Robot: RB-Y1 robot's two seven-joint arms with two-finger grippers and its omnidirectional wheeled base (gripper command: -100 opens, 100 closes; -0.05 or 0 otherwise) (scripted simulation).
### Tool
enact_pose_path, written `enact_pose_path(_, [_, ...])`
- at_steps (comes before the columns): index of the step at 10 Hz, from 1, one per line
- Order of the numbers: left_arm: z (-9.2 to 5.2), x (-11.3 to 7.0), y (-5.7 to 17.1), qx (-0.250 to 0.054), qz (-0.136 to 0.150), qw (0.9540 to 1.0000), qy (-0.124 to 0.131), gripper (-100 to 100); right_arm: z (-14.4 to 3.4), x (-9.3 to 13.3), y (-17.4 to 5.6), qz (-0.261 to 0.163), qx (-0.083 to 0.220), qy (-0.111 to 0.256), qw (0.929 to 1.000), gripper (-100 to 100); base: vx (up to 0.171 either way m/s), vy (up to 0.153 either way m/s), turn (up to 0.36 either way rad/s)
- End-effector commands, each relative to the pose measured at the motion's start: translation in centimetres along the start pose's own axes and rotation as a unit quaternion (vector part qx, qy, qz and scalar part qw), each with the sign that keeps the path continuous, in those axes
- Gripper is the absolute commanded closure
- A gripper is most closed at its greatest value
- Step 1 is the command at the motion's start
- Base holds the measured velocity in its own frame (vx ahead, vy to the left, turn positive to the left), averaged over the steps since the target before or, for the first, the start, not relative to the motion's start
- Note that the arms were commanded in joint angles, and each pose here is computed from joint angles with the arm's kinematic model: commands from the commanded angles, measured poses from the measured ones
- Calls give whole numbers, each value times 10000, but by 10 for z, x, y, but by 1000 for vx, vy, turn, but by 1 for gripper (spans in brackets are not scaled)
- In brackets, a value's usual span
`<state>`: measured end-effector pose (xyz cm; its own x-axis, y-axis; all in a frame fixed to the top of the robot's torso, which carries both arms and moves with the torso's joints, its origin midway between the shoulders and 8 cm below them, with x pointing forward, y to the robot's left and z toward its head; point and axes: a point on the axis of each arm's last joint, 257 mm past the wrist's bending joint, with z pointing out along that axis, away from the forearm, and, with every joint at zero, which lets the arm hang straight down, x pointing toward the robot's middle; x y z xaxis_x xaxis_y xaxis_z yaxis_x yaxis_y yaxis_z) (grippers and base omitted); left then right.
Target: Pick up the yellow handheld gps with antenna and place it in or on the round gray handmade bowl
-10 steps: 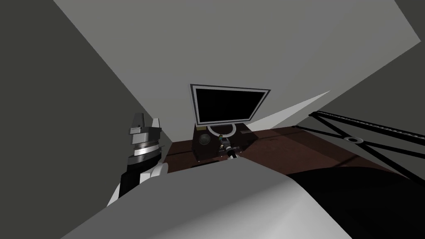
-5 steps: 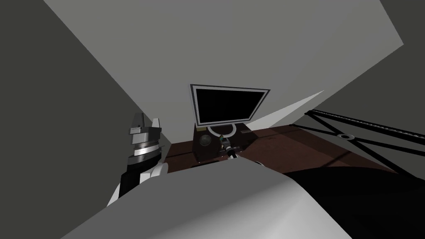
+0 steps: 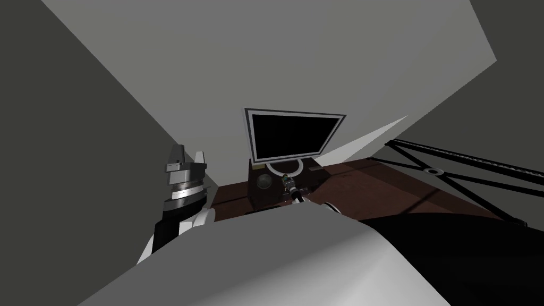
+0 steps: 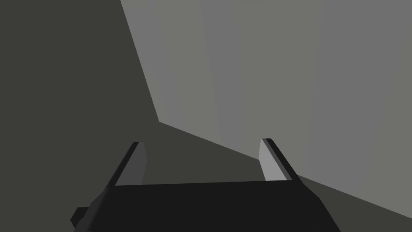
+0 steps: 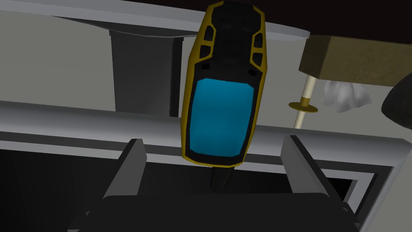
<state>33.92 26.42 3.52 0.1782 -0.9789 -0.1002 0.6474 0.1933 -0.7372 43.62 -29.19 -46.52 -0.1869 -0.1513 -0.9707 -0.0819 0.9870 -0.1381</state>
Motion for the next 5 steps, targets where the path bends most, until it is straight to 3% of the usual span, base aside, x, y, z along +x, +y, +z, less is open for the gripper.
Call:
enact_pose_path(1, [0, 0, 0, 0, 0, 10000, 0, 0, 2, 1, -2, -189, -9, 27, 9998, -100, 63, 47, -29])
enact_pose_path(3, [0, 0, 0, 0, 0, 10000, 0, 0, 2, 1, -2, -201, -11, 32, 9998, -100, 18, 16, -12])
enact_pose_path(4, [0, 0, 0, 0, 0, 10000, 0, 0, 2, 0, -2, -215, -12, 28, 9998, 0, 0, 0, 0])
enact_pose_path(5, [0, 0, 0, 0, 0, 10000, 0, 0, 0, 1, 9, -90, -36, 1, 10000, -100, 8, -17, 50])
